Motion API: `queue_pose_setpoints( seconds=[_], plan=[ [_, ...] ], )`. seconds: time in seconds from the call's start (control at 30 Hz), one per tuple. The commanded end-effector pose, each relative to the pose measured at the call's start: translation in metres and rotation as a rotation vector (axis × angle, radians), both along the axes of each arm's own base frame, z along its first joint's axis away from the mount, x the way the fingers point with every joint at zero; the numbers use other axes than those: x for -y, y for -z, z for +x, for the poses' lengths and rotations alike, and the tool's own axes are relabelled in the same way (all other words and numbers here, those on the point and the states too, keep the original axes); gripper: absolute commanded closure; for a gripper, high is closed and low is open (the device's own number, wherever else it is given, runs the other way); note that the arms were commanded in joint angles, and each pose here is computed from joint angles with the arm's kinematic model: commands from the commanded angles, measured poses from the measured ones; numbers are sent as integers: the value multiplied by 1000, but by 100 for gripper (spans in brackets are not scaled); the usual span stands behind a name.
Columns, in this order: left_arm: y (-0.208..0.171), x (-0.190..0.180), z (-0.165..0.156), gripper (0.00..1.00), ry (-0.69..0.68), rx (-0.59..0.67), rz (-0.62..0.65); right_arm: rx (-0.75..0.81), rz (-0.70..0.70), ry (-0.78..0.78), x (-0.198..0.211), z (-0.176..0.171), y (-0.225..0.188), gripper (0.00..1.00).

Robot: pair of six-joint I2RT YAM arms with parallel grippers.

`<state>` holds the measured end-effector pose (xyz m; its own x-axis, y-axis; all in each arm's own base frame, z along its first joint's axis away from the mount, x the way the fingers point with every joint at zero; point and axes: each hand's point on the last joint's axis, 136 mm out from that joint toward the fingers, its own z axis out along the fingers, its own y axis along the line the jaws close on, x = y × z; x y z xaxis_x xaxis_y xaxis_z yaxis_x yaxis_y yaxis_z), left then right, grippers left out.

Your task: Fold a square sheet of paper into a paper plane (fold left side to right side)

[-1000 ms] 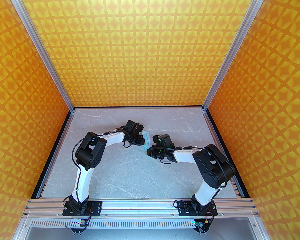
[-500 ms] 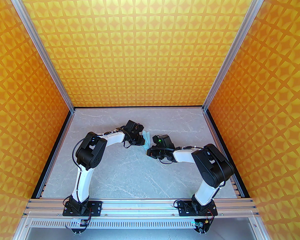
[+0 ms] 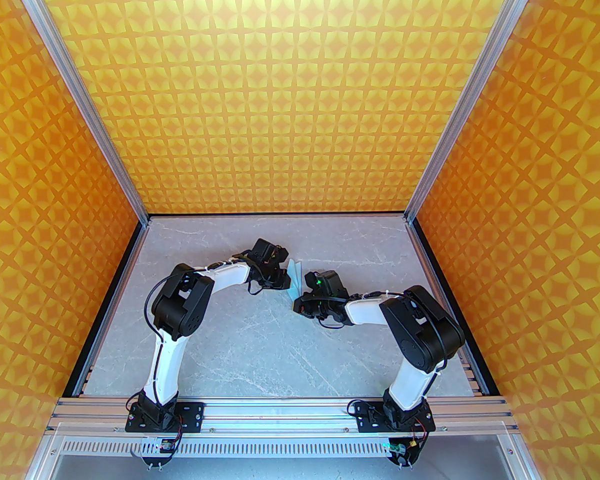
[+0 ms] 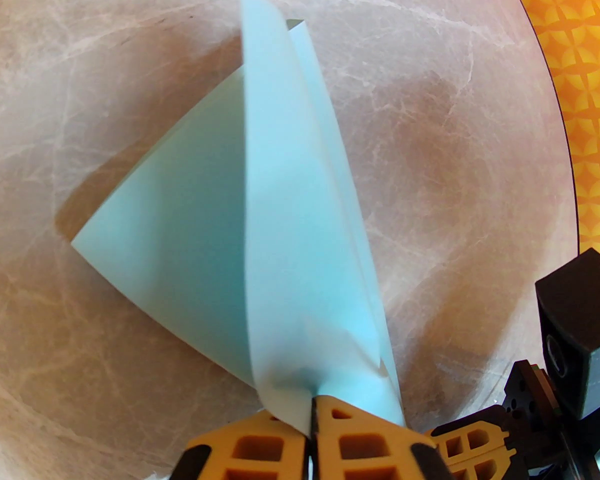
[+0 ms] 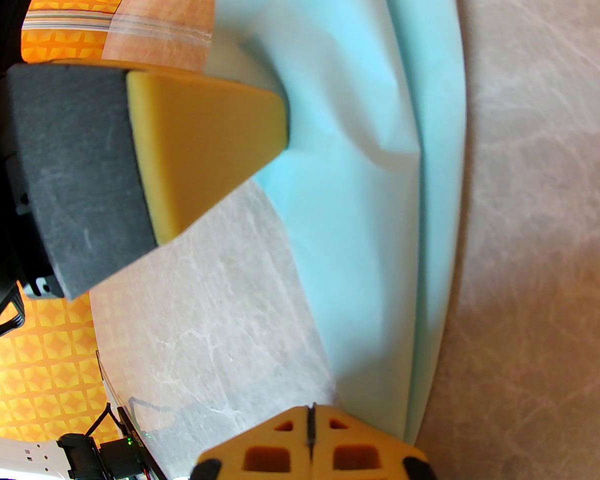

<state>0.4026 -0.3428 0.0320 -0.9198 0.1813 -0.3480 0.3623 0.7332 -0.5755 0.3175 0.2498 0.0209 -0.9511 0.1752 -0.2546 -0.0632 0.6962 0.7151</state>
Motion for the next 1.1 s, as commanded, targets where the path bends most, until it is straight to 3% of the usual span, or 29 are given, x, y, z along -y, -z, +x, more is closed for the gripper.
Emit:
queue_pose_setpoints(
  seconds=[0.0,0.7,0.9,1.07],
  plan=[
    [-5,3,10,89,21,23,-6,-37,-14,7,5,-7,13,97],
    [-5,11,17,89,52,27,9,-48,-11,-8,4,-10,16,97],
    [-10,8,13,90,43,31,1,56,-25,8,8,1,-27,88],
    [-11,8,13,90,42,34,-2,122,-86,105,31,21,-55,73]
  ],
)
